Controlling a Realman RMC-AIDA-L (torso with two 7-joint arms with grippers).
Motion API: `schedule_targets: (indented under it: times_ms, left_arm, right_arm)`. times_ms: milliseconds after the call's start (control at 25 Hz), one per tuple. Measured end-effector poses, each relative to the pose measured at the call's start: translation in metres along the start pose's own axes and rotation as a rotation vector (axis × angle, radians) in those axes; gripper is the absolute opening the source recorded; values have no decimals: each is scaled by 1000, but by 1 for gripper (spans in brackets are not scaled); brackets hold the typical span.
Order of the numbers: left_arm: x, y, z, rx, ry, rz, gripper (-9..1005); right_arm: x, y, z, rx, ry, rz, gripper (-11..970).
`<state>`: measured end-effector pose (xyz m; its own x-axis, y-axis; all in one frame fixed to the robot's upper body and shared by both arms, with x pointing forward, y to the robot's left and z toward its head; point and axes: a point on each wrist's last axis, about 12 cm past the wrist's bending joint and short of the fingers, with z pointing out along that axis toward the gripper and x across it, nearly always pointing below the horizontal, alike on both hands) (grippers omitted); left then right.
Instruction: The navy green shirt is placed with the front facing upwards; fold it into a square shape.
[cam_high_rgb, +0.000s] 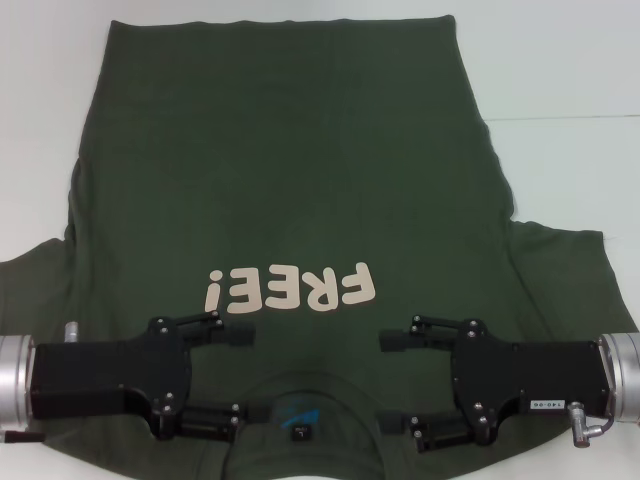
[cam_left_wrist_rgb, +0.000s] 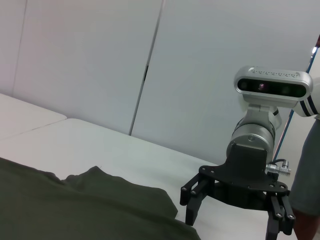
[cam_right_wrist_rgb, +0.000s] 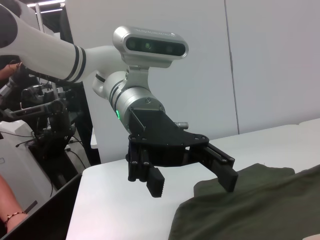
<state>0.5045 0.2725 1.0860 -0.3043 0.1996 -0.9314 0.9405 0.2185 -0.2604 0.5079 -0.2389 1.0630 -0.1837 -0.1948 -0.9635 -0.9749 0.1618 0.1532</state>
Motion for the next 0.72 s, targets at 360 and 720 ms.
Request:
schedule_targets:
  times_ms: [360, 720]
  left_arm:
    - [0, 0, 0, -1, 0, 0, 930]
    - [0, 0, 1, -3, -4, 1, 929]
  right_arm:
    - [0, 0, 0, -1, 1, 0, 914]
    - [-2, -8, -2, 70, -18, 23, 913]
